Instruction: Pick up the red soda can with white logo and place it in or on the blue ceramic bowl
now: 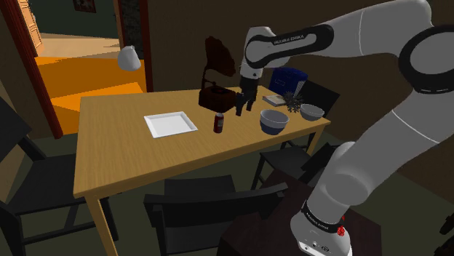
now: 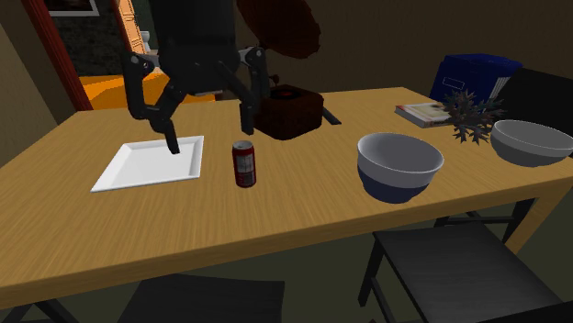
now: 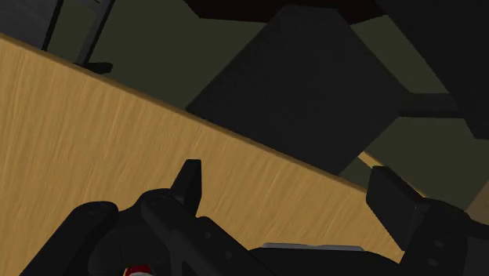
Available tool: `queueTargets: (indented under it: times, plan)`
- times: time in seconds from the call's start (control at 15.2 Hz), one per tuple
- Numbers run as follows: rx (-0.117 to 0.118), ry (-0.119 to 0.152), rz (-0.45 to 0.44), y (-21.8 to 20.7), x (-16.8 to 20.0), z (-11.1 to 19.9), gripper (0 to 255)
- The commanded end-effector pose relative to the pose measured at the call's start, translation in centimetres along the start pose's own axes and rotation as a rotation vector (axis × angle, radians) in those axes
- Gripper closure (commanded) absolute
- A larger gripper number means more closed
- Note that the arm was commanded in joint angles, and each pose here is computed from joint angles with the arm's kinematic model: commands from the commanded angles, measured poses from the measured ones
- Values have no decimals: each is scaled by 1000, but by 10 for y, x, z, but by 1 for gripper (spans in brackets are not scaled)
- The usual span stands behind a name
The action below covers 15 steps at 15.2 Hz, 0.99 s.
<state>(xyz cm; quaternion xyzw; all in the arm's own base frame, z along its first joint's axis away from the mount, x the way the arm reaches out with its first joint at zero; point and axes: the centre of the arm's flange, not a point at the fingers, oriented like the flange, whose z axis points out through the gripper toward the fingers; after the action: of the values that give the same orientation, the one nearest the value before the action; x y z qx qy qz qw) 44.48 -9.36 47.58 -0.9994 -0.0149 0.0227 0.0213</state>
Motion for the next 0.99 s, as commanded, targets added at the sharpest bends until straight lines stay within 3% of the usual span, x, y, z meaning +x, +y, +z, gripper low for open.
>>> queueTargets:
  times: [0.0,0.92]
  plan:
    - [-3,4,-1,14,21,14,0]
    - [-15,27,-5,99,162,89,0]
